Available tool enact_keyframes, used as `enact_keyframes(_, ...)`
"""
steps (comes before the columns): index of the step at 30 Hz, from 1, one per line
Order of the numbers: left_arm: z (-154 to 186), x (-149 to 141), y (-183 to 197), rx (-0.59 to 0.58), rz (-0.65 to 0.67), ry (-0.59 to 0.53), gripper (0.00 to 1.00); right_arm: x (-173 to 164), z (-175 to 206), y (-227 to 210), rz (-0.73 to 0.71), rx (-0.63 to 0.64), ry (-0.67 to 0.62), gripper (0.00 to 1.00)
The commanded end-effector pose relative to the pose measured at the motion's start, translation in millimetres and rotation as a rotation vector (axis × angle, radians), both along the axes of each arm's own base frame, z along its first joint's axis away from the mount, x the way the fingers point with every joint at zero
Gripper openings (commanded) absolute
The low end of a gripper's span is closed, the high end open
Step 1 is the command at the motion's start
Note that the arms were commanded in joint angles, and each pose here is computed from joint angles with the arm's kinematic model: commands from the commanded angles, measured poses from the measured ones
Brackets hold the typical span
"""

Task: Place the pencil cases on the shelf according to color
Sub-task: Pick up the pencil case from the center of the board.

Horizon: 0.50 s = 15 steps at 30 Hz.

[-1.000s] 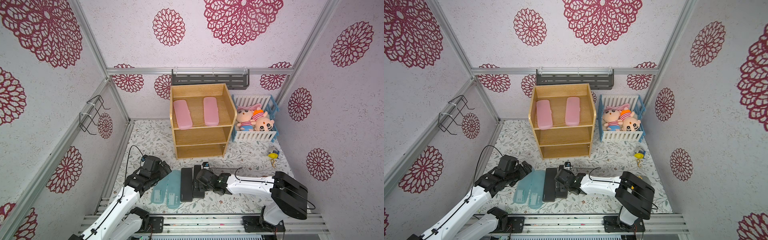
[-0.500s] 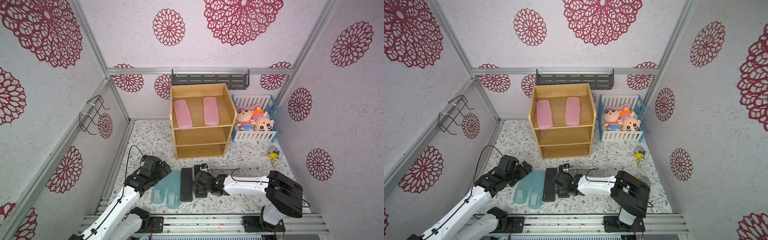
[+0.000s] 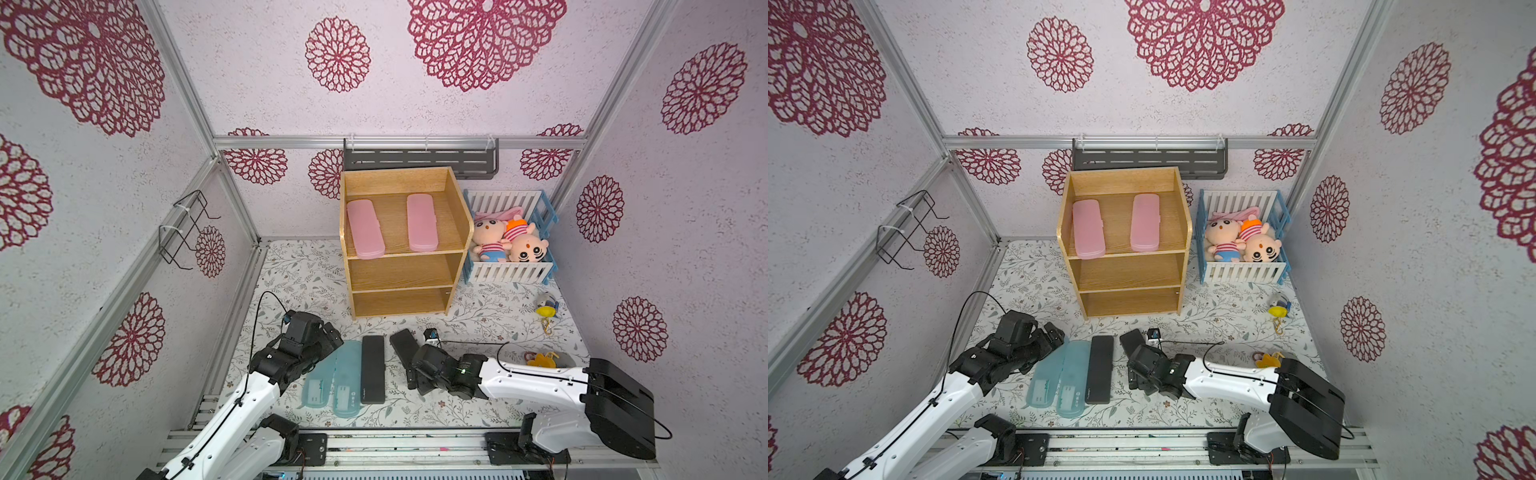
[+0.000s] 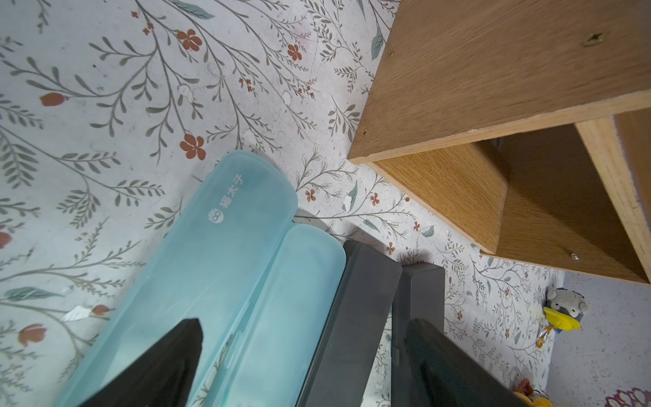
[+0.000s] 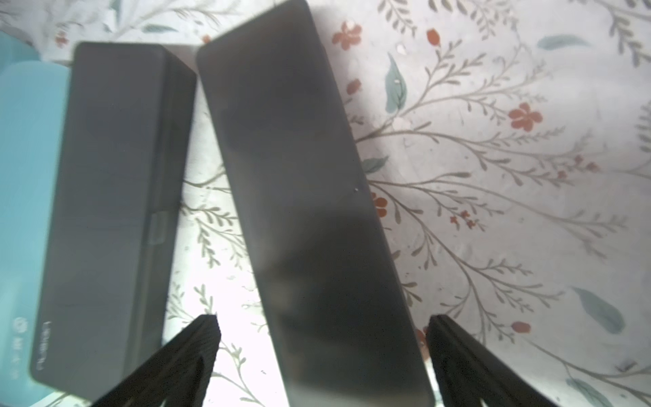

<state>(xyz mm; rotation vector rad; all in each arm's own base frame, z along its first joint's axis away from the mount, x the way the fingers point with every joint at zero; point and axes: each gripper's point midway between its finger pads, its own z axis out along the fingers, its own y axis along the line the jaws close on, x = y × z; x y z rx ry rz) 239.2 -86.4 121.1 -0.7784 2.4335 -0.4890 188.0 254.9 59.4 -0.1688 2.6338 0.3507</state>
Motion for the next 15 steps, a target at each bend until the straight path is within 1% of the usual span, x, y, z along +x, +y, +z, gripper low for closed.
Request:
enact_keyframes(1, -4.4, -2.5, -0.1, 0.007, -0.008, -0.004, 0.97, 1.2, 2.5, -1.6, 0.044, -0.016, -0.028, 0.99)
enact_keyframes(6, -8.9, -6.4, 1.2, 0.01, -0.007, 0.008, 0.97, -6.7, -14.2, -8.9, 0.11, -0.065, -0.01, 0.99)
enact_keyframes(9, -8.1, -7.6, 2.6, 0.014, -0.004, 0.009, 0.97, -10.5, -24.5, -15.6, 0.123, -0.091, 0.0, 0.99)
enact_keyframes(15, -7.0, -7.5, 4.1, 0.017, 0.006, 0.006, 0.97, -20.7, -37.6, -14.4, 0.166, -0.058, -0.013, 0.99)
